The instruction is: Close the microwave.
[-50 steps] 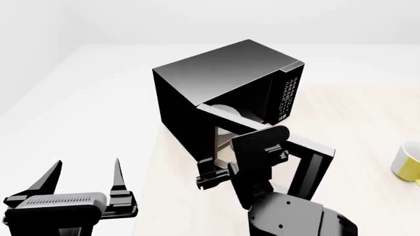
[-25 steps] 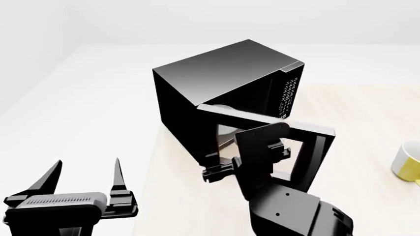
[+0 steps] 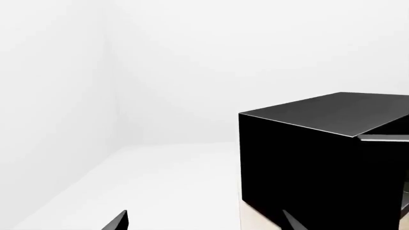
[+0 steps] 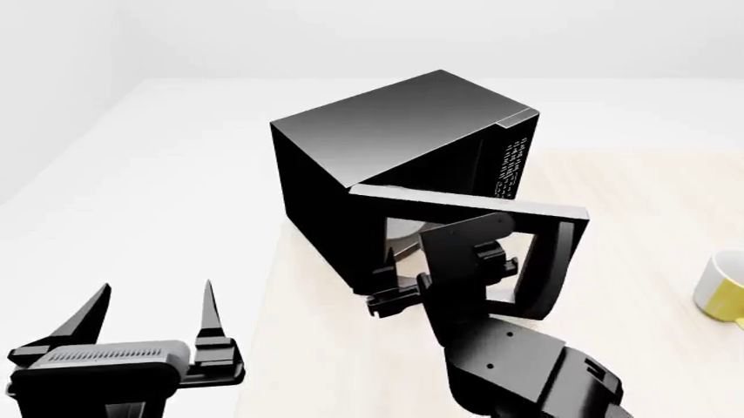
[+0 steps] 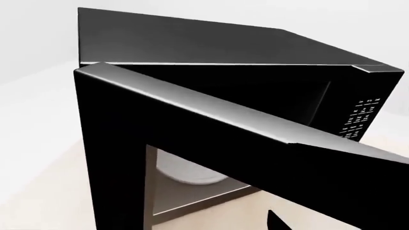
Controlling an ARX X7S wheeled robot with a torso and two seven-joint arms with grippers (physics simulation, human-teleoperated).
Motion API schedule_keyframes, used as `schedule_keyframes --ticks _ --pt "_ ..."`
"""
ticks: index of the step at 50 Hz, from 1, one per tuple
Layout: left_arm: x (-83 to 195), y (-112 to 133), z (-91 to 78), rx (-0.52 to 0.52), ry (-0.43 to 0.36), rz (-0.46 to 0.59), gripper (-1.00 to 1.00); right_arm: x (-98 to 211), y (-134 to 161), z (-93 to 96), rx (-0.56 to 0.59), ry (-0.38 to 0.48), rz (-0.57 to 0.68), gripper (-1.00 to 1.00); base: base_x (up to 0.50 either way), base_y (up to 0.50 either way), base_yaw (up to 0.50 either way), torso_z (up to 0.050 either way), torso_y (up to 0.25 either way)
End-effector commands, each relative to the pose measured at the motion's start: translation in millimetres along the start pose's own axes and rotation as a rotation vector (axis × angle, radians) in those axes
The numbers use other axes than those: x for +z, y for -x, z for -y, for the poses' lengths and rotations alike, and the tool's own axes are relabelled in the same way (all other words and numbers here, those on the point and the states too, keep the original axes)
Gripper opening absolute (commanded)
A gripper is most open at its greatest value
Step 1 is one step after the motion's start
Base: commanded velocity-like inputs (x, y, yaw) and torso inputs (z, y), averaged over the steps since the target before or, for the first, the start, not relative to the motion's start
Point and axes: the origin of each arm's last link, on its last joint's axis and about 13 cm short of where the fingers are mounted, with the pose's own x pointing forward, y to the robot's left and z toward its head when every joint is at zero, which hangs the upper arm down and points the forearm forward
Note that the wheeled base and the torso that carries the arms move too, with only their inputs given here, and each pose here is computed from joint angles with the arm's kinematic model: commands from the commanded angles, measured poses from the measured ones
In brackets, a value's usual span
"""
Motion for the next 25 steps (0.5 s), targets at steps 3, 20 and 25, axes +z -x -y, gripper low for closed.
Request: schedule_keyframes --ticks 3,20,25 --pt "-1 -1 0.8 -0.003 0.000 -0.001 1.00 -6 -7 7.3 -0.012 0.017 -0.032 1.00 0.00 0.00 0.00 -0.005 0.000" --pt "-1 0 0.8 -0.002 -0.002 -0.002 1.00 -7 -16 13.5 -0.027 0.020 -0.048 1.00 0.00 0.00 0.00 0.000 0.000" --pt "-1 -1 0.6 -0.001 -0.002 -0.003 1.00 -7 -19 14.9 -0.030 0.022 -0.053 1.00 0.00 0.00 0.00 0.000 0.000"
